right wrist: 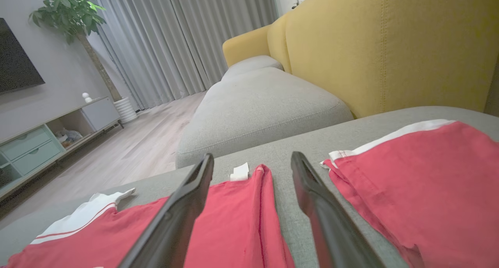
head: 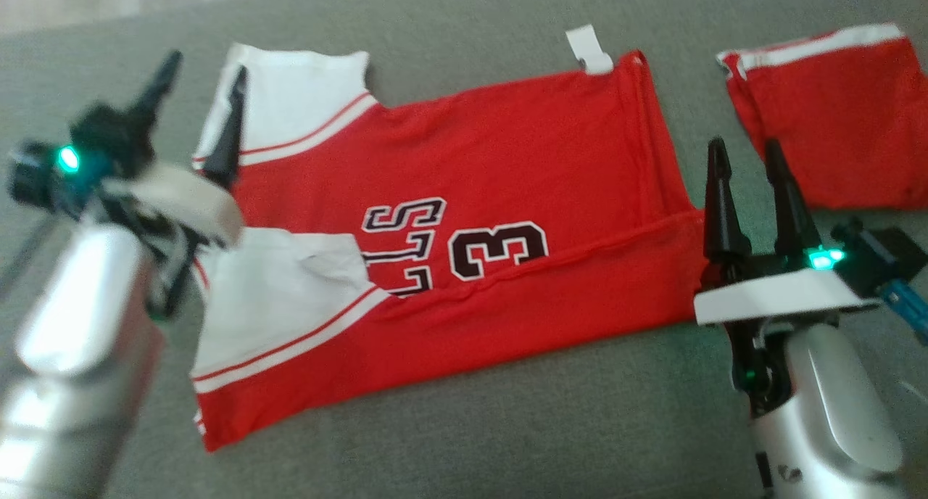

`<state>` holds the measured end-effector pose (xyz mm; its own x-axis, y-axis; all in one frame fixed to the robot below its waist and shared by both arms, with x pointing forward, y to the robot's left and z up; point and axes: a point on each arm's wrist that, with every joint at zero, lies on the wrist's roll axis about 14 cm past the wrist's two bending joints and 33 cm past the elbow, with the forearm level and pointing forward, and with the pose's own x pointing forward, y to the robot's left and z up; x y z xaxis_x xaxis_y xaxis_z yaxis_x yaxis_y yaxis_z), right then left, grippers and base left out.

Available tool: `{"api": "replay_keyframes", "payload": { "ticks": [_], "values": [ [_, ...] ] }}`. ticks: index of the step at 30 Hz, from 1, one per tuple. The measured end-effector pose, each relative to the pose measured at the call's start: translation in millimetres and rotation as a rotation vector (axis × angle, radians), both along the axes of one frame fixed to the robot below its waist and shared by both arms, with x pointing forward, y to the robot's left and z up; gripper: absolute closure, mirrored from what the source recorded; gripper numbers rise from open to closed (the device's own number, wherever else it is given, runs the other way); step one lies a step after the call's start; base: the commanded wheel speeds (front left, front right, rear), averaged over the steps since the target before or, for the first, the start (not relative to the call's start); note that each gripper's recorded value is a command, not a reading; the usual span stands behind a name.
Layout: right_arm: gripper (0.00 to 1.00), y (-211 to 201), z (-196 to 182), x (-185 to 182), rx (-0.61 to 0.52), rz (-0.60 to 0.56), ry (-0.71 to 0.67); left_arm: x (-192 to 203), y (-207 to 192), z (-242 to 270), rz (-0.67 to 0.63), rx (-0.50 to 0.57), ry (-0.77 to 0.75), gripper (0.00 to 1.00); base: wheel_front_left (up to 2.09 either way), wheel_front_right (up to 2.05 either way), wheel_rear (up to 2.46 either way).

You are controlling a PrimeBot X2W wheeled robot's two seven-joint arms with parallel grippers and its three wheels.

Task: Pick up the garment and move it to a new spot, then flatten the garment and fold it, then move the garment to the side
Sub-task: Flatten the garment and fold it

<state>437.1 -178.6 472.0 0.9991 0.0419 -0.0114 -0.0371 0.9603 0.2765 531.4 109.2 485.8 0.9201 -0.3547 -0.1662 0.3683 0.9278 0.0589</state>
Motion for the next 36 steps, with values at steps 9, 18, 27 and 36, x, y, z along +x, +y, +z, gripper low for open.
{"api": "replay_keyframes", "payload": {
  "ticks": [9, 18, 27, 36],
  "values": [
    [0.0, -14.5, -16.3, 7.4, -0.012, -0.033, 0.027, 53.6, 4.3, -73.8, -0.068, 0.188, 0.349, 0.0, 0.0, 0.0, 0.0],
    [0.0, -25.7, -33.8, 3.4, -0.026, -0.058, 0.078, 70.7, 8.0, -122.1, -0.059, 0.231, 0.509, 0.0, 0.0, 0.0, 0.0],
    [0.0, -36.4, -31.3, 3.1, -0.042, -0.086, 0.07, 82.5, 14.9, -133.1, -0.027, 0.231, 0.542, 0.0, 0.0, 0.0, 0.0],
    [0.0, -35.8, -29.4, 7.0, -0.062, -0.08, 0.06, 75.6, 4.7, -132.3, -0.029, 0.144, 0.58, 1.0, 0.0, 0.0, 0.0]
  ]
}}
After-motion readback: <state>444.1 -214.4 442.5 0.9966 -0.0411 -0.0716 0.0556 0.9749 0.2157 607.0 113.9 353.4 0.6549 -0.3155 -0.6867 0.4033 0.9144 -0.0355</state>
